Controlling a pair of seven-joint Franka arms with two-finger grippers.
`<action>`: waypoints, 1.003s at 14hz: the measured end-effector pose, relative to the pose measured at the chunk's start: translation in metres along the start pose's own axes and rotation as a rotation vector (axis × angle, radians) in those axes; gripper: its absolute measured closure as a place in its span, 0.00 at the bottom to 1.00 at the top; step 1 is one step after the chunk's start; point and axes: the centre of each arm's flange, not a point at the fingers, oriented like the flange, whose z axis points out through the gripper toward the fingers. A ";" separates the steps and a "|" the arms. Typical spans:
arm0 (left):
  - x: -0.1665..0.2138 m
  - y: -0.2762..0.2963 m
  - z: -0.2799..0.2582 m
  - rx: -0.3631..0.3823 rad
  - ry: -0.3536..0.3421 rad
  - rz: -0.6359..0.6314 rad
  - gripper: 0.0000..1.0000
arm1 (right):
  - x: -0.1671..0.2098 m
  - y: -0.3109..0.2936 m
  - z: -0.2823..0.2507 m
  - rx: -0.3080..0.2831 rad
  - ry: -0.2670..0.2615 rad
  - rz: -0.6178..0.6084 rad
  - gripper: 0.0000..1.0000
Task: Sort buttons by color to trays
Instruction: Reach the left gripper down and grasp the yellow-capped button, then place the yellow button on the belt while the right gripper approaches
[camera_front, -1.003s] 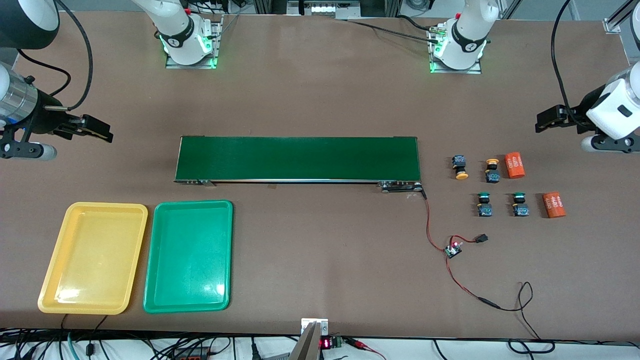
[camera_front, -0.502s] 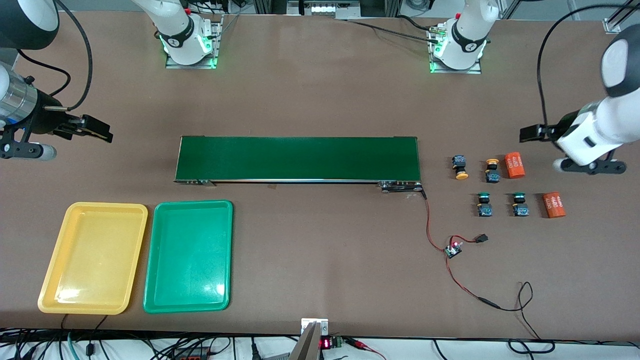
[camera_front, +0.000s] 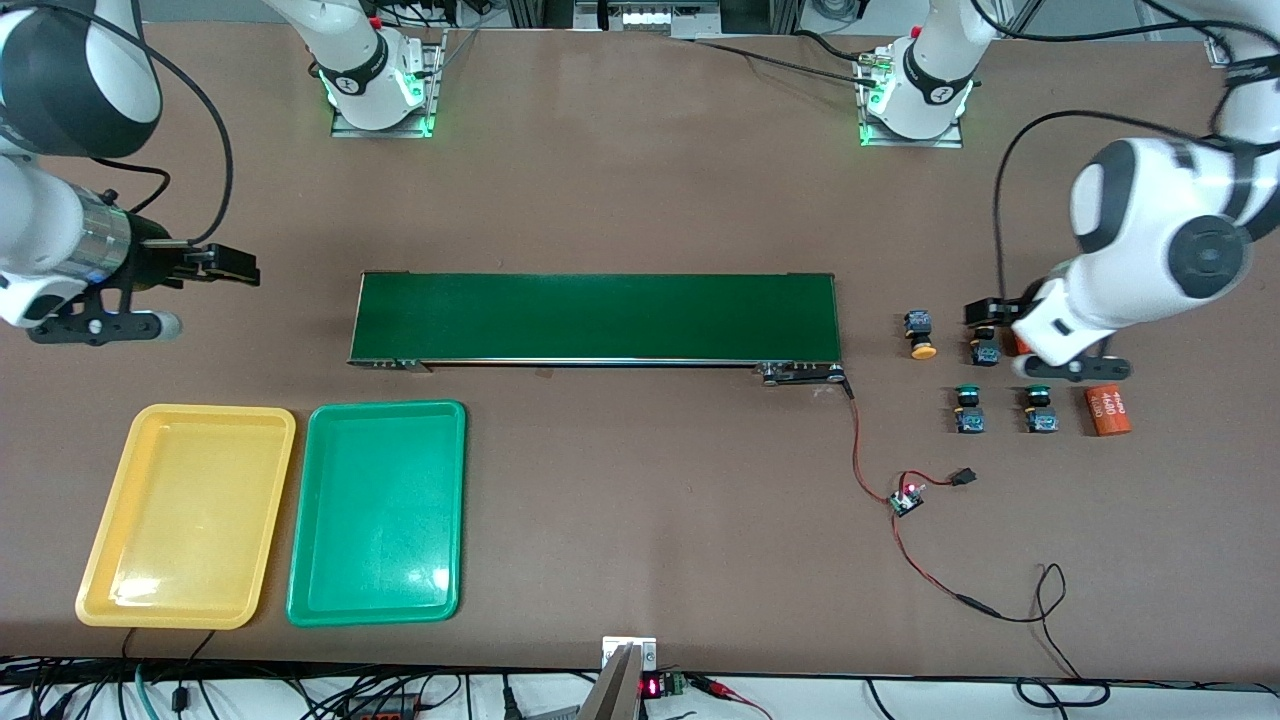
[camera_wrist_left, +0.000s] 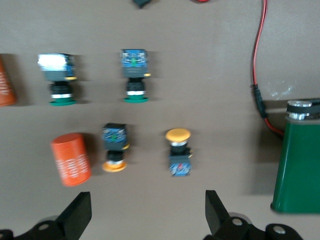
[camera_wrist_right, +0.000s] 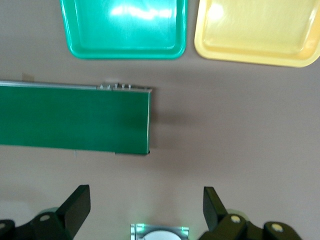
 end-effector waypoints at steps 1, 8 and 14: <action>-0.003 0.009 0.015 -0.001 0.015 -0.002 0.00 | -0.001 -0.002 0.002 -0.001 -0.012 -0.007 0.00; -0.027 0.012 0.128 -0.017 0.117 0.000 0.00 | -0.003 -0.004 0.009 -0.002 -0.042 0.005 0.00; -0.040 0.015 0.170 -0.019 0.094 0.007 0.36 | -0.025 -0.022 0.040 -0.011 -0.008 0.041 0.00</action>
